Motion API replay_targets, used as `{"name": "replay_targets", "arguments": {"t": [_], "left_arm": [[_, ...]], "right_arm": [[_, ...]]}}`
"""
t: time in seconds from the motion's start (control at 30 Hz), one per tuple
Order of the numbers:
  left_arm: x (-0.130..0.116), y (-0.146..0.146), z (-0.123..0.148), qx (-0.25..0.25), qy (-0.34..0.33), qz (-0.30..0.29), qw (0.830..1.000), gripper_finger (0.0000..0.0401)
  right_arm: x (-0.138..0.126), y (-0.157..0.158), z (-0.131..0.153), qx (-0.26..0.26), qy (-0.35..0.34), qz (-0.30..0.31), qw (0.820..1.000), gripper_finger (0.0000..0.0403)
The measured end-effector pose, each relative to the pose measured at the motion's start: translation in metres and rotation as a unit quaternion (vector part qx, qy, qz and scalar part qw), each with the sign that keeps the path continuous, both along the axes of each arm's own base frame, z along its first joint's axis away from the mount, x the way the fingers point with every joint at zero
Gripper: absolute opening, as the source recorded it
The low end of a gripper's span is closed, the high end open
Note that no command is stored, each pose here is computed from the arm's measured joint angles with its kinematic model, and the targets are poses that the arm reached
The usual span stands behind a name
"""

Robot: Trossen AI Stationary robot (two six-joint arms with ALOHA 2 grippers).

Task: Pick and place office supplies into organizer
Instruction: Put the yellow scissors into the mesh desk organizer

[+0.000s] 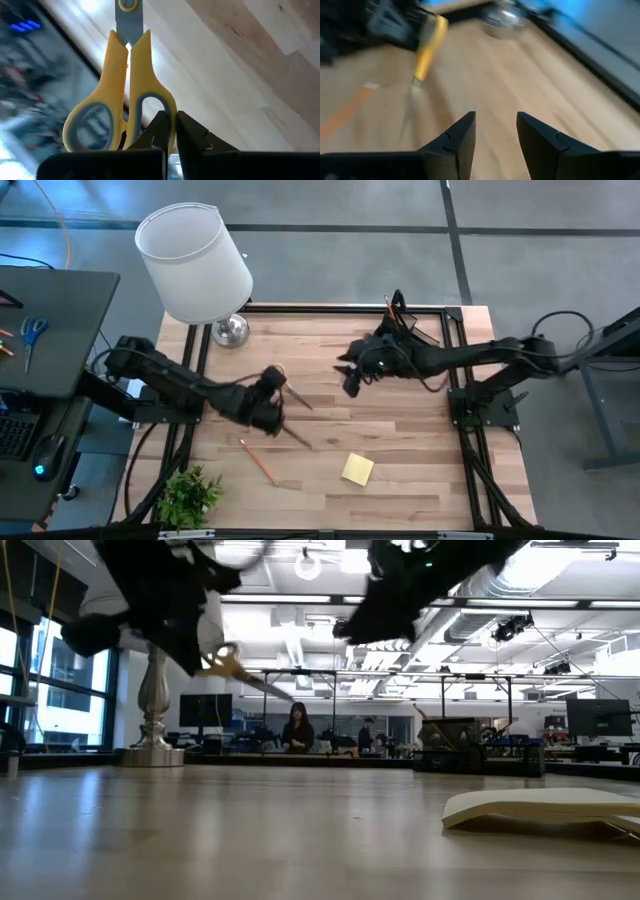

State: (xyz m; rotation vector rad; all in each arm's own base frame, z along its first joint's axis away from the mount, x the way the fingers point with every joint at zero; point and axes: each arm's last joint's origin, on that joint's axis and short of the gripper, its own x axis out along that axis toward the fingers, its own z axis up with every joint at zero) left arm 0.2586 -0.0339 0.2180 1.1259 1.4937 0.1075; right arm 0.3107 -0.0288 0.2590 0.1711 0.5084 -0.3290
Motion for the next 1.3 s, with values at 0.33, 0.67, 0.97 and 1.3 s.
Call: {"name": "replay_targets", "arguments": {"t": [0.33,0.67,0.97,1.3], "left_arm": [[-0.011,-0.023,0.002,0.030,0.007,-0.028,0.999,0.0002],[-0.006,-0.025,0.001,-0.007,-0.014,-0.026,1.000,0.0001],[-0.006,-0.025,0.001,-0.007,-0.016,-0.023,1.000,0.0001],[-0.004,-0.026,0.001,-0.009,-0.027,-0.026,0.999,0.0001]], "right_arm": [[0.051,-0.006,-0.049,0.107,-0.049,0.171,0.978,0.0141],[0.104,0.005,-0.065,0.106,-0.059,0.195,0.973,0.0191],[0.129,0.008,-0.072,0.147,-0.043,0.241,0.958,0.0204],[0.132,0.007,-0.075,0.138,-0.038,0.230,0.963,0.0199]]}}
